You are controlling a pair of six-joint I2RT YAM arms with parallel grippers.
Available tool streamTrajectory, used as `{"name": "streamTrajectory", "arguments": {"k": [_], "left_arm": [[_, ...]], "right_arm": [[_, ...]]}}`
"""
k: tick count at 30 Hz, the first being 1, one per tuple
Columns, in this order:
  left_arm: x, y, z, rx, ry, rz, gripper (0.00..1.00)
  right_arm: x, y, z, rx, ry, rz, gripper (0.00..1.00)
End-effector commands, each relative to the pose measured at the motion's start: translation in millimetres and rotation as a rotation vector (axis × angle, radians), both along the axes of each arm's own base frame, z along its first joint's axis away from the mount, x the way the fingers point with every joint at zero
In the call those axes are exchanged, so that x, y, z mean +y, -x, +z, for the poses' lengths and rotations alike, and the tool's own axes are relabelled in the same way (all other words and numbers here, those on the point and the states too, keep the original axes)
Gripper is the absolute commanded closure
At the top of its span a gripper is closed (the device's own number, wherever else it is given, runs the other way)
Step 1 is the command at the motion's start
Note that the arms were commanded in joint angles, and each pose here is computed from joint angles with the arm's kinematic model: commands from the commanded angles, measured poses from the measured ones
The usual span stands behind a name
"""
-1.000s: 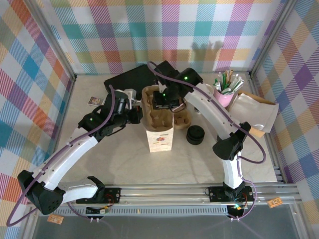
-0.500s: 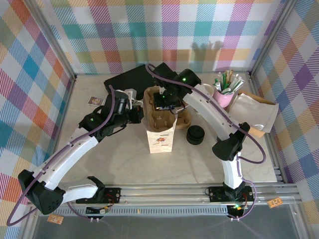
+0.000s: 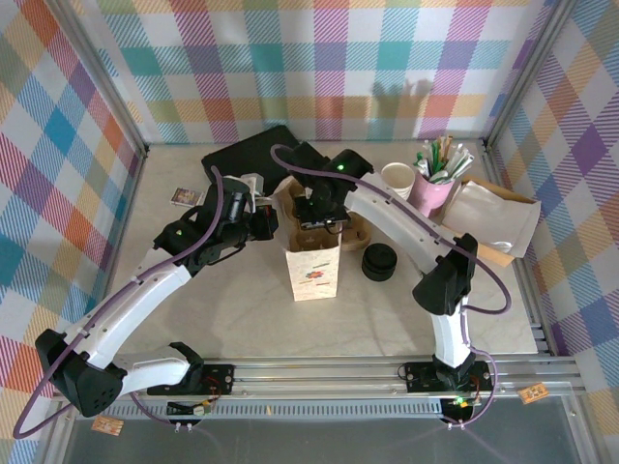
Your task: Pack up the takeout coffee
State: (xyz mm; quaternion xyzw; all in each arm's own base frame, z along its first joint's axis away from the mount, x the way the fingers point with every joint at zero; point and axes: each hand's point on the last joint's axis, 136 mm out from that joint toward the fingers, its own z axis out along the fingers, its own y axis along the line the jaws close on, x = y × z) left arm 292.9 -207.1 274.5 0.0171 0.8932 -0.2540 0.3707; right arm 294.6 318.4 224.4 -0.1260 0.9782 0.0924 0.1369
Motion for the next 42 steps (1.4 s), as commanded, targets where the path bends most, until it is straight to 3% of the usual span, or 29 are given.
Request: {"name": "streamTrajectory", "arguments": {"k": [1,24,39,42], "left_arm": [[1,-4,8,-0.034,0.018,0.021,1.0],[-10,6,7,-0.057,0.038,-0.033,1.0],[-6,24,3,-0.13,0.036,-0.103,1.0],[-1,23,4,-0.101,-0.002,-0.081,0.86]], "right_arm": [[-7,9,8,0.003,-0.012,-0.021,0.8],[8,8,-8,0.076,-0.008,-0.013,0.78],[9,20,-8,0.006,0.01,0.105,0.61],[10,20,-12,0.01,0.029,0.123,0.62]]}}
